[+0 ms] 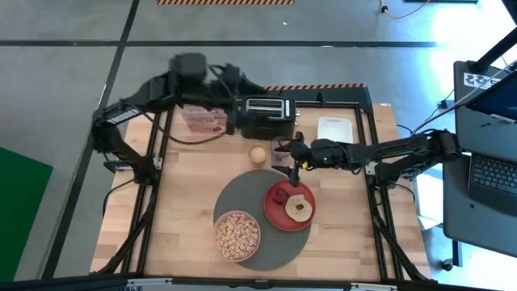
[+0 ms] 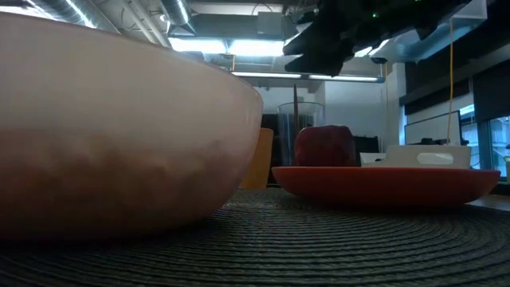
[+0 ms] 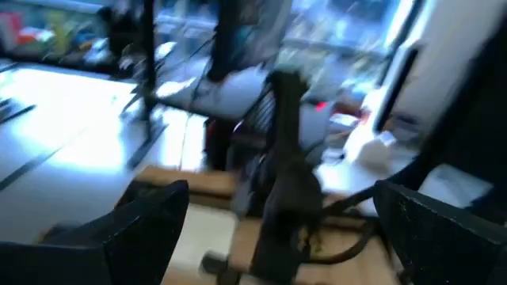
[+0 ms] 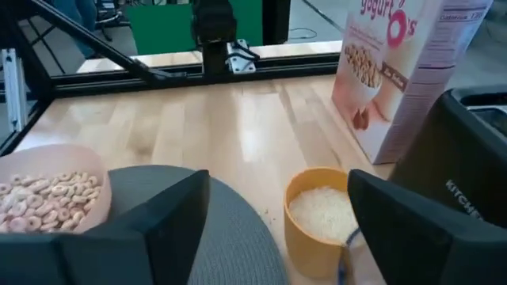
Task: Arrange a breakfast setting
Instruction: Put the spoon on the bottom right of the tablemat
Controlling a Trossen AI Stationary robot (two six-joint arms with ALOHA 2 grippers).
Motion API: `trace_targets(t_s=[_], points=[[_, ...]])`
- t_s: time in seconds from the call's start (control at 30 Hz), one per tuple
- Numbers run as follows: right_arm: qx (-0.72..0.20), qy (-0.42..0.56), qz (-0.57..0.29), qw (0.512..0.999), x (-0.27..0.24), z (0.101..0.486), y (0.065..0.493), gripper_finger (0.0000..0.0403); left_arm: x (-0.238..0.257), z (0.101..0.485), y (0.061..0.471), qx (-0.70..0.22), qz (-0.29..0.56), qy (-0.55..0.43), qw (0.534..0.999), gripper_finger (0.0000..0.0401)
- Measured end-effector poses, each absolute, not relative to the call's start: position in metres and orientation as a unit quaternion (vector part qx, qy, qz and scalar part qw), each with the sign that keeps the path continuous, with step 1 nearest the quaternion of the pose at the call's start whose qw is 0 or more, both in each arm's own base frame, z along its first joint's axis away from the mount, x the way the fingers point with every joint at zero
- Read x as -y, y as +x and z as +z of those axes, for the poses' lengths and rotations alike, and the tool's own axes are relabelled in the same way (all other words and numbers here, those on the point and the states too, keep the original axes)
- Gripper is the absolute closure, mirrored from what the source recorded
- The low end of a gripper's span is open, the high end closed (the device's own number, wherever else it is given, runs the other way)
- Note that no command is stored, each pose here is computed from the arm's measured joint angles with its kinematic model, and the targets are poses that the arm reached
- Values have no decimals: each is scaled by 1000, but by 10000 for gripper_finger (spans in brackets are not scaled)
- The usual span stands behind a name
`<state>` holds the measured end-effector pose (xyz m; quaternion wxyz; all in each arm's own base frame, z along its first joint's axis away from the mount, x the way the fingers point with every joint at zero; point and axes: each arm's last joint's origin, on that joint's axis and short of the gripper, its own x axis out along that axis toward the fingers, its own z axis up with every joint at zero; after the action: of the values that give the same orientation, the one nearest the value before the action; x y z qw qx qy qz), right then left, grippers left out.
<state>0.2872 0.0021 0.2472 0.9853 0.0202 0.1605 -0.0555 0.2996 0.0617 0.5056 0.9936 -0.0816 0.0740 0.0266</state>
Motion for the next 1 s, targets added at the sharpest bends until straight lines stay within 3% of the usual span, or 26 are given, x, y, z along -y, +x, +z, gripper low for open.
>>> trace_targets(t_s=[0.2,0.5,0.7,1.0], points=[[-167,20,-82,982,0,244,288,166,-78,507,260,-12,21,-92,995,5],[-154,9,-47,987,-2,247,289,250,-87,469,218,-6,68,-133,989,5],[-204,-2,-73,976,-1,238,286,268,-86,445,207,8,74,-161,984,5],[-202,5,-106,974,10,237,286,269,-85,429,206,24,69,-188,979,5]])
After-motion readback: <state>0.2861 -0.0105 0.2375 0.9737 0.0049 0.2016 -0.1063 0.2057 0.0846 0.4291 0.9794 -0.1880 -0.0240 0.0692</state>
